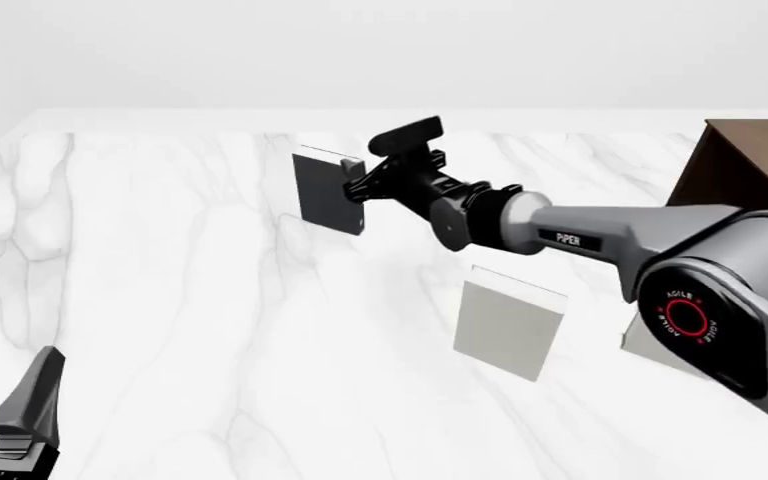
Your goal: Pick up the book on the left and place it on top of the shelf.
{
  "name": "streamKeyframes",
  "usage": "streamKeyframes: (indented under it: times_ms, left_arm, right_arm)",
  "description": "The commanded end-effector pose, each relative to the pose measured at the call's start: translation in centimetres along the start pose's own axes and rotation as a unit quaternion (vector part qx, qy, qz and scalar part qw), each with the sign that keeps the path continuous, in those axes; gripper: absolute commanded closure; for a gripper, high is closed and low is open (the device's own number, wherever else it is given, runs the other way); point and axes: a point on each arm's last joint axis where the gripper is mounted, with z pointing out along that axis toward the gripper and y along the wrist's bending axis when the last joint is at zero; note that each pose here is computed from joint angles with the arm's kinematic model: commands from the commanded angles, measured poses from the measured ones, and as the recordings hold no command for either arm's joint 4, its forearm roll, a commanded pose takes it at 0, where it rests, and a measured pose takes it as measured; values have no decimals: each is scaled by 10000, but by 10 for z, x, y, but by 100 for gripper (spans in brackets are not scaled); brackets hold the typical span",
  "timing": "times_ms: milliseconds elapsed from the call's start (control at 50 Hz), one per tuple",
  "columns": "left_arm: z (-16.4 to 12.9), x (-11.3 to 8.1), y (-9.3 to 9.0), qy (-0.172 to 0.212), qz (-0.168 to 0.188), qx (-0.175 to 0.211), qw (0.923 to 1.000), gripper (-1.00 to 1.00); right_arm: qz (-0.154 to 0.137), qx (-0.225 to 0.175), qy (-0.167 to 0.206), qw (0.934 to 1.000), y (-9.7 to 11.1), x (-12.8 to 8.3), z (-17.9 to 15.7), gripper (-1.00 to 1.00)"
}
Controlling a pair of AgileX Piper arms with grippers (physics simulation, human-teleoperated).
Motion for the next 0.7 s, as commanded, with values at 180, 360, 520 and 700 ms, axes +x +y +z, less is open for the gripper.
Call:
streamKeyframes:
  times_ms: [180, 360, 520, 700]
  left_arm:
    - [0, 0, 0, 0, 0, 0, 10000, -100]
    - [0, 0, 0, 0, 0, 0, 10000, -100]
    - [0, 0, 0, 0, 0, 0, 10000, -100]
    - [0, 0, 0, 0, 0, 0, 10000, -100]
  right_arm:
    - [8, -33, 27, 10000, 4, 9, 11, -100]
    - [15, -43, 56, 10000, 5, 16, 16, -100]
    - [37, -23, 93, 9999, 3, 21, 21, -100]
    - [63, -21, 126, 9999, 3, 28, 28, -100]
